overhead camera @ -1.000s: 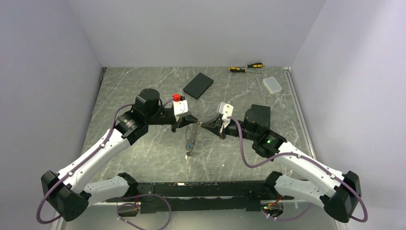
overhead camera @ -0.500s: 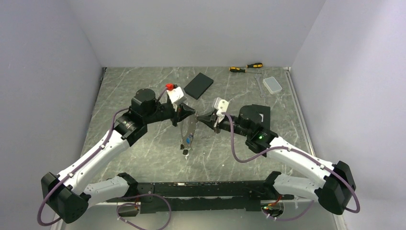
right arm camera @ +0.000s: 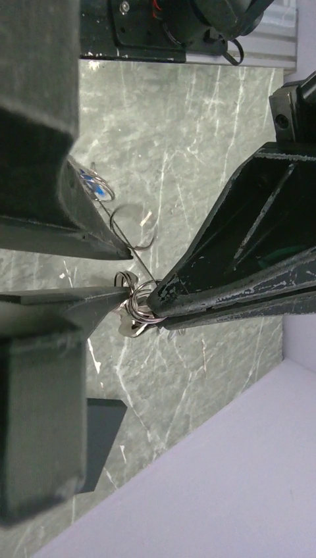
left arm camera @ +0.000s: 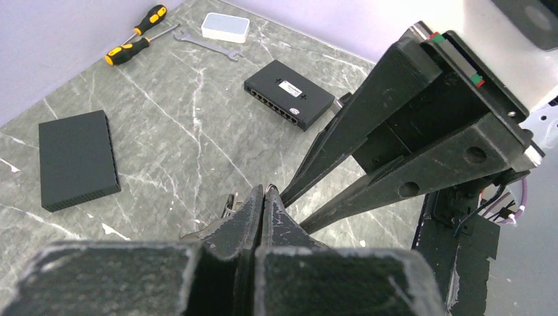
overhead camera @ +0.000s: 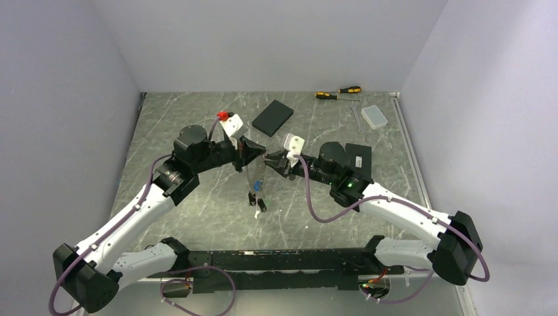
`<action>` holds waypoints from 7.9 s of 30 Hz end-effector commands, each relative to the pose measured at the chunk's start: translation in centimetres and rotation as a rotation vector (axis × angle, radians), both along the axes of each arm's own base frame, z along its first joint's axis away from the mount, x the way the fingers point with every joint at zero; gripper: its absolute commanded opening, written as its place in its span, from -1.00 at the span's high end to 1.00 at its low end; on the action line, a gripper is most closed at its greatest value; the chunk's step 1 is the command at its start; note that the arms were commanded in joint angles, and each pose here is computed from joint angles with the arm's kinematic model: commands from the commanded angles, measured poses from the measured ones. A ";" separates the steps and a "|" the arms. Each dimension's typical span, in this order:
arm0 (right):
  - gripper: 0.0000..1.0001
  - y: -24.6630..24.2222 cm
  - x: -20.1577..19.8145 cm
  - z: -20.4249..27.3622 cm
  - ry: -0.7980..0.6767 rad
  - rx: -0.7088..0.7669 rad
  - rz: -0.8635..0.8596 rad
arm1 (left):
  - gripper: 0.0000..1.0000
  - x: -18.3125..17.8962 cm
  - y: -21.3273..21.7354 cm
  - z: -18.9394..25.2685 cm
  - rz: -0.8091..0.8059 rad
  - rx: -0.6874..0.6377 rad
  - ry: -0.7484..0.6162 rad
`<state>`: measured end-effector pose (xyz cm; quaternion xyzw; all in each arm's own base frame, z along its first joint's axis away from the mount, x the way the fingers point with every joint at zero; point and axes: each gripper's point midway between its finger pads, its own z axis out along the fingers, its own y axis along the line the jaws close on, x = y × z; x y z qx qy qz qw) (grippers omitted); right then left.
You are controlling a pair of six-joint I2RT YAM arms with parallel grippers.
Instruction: Put the keys on the keyring
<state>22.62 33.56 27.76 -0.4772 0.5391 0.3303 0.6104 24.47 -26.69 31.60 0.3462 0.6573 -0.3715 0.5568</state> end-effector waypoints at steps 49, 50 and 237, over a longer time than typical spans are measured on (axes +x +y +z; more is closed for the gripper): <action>0.44 -1.0 -3.7 6.5 0.030 0.152 0.118 | 1.00 -5.8 -0.1 3.7 -0.271 -0.146 -0.490; 0.44 -1.0 -3.6 6.6 0.028 0.154 0.119 | 1.00 -5.9 -0.1 3.7 -0.272 -0.145 -0.490; 1.00 0.5 -1.5 3.8 -0.228 -0.148 -0.058 | 1.00 -1.8 0.6 12.7 -0.014 -0.487 -0.117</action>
